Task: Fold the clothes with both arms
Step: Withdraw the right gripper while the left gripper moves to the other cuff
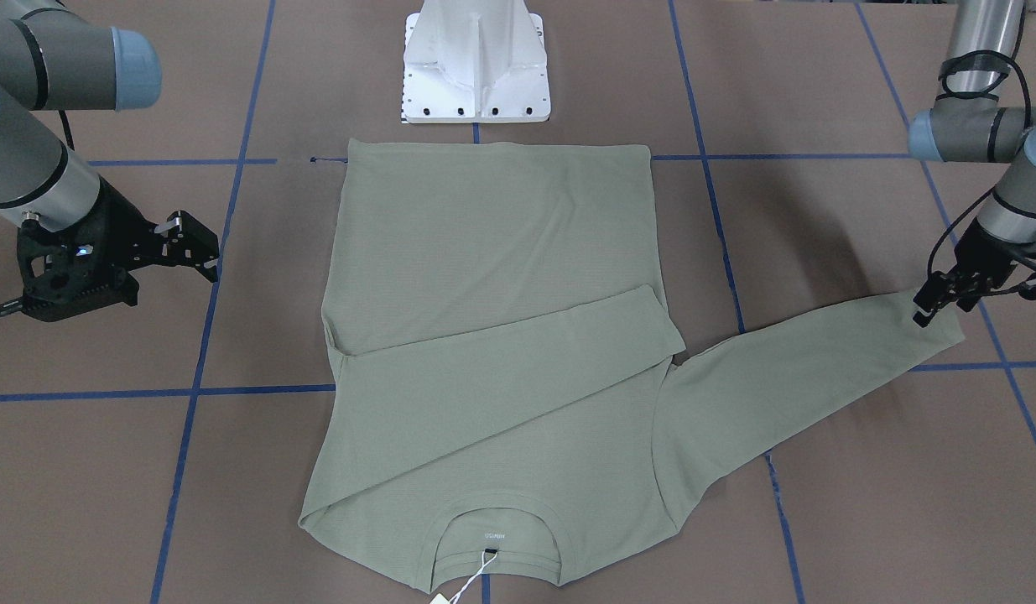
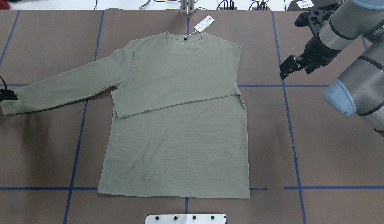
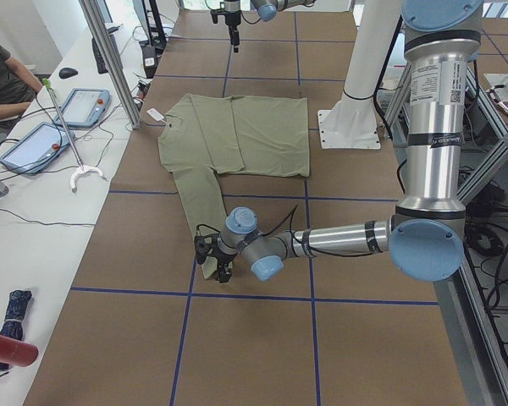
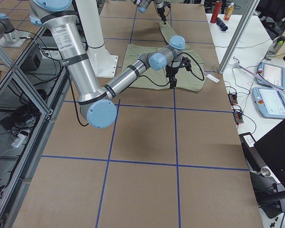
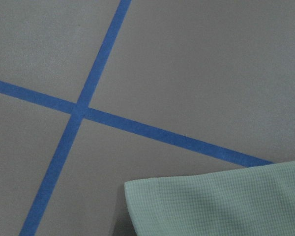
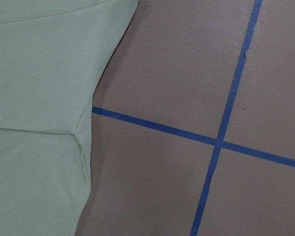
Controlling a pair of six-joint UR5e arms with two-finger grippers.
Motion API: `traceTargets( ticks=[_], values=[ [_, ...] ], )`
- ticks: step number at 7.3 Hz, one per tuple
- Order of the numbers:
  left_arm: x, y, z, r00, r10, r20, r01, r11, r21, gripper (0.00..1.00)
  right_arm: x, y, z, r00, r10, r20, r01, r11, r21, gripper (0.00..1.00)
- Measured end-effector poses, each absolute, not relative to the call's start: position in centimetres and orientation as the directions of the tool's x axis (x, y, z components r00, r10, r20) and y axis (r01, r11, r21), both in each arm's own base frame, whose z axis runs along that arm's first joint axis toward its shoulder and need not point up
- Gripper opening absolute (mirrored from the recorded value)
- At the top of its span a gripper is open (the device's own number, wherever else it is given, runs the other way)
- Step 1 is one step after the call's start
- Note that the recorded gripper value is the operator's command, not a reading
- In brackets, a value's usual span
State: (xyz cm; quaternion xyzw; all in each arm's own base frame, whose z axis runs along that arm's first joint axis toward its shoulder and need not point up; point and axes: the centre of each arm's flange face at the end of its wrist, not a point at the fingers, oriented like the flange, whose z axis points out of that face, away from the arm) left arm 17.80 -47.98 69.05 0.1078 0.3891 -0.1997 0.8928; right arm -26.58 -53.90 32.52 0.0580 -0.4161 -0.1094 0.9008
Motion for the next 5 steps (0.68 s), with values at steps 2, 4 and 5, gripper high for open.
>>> traceTargets(
  ticks=[2,4,5],
  values=[
    [17.9,-48.0,68.9,0.610,-0.282,-0.741,0.449,0.893,0.029,0.06,-26.6,-53.9,32.4,0.629,-0.246,0.738,0.149,0.969,0.197,1.00],
    [17.9,-48.0,68.5,0.605,-0.282,-0.745,0.452,0.892,0.029,0.00,-26.5,-53.8,32.6,0.629,-0.244,0.738,0.149,0.970,0.194,1.00],
    [17.9,-48.0,67.9,0.601,-0.277,-0.750,0.451,0.892,0.032,0.00,-26.5,-53.8,32.7,0.630,-0.243,0.737,0.149,0.970,0.192,1.00]
  ],
)
